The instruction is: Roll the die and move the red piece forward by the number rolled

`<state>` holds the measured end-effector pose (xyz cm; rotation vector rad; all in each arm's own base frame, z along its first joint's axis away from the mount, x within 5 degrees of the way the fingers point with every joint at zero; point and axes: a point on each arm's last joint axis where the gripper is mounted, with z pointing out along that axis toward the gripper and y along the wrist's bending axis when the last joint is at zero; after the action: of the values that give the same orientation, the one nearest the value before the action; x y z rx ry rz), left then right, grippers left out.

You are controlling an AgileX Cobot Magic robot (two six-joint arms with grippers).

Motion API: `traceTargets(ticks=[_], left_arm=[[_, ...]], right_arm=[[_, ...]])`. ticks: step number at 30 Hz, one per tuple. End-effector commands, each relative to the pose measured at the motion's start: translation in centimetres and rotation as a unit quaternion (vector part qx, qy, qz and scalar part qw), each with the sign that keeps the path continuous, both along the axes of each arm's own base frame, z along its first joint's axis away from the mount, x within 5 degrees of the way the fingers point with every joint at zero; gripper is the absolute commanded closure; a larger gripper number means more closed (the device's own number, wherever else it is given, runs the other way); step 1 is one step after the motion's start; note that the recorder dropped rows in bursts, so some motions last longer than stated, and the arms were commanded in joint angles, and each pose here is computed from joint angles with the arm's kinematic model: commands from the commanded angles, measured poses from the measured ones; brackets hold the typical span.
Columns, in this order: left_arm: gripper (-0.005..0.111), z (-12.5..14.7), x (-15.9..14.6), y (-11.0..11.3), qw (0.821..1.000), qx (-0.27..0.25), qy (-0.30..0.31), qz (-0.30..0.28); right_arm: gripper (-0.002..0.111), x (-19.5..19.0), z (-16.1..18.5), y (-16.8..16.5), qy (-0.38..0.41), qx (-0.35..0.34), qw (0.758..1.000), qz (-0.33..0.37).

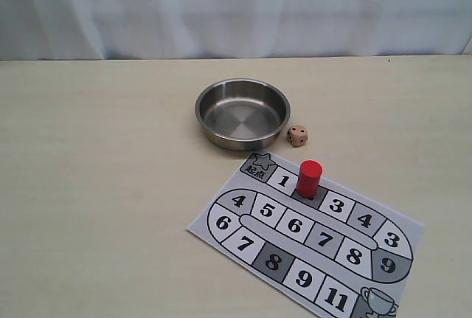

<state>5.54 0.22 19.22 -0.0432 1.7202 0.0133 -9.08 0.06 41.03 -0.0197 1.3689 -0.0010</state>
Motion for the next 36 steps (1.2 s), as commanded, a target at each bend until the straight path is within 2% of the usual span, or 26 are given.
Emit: traceTargets(ticks=[1, 13, 22, 30, 36], left_arm=[[0.107, 0.0, 0.0, 0.0, 1.0, -0.002, -0.004, 0.0], [0.107, 0.0, 0.0, 0.0, 1.0, -0.002, -0.004, 0.0], [0.107, 0.0, 0.0, 0.0, 1.0, -0.002, -0.004, 0.0], [0.107, 0.0, 0.0, 0.0, 1.0, -0.003, -0.003, 0.0], [0.107, 0.0, 0.0, 0.0, 1.0, -0.003, -0.003, 0.0]], right_arm=[[0.104, 0.9, -0.8, 0.0, 0.016, -0.009, 1.0, -0.007], [0.104, 6.2, -4.0, 0.0, 0.004, -0.016, 1.0, -0.009], [0.104, 9.8, -8.5, 0.0, 0.05, -0.013, 0.999, -0.007], [0.104, 11.8, -11.6, 0.0, 0.049, -0.014, 0.999, -0.008], [0.104, 12.9, -14.2, 0.0, 0.076, -0.017, 0.997, -0.008]])
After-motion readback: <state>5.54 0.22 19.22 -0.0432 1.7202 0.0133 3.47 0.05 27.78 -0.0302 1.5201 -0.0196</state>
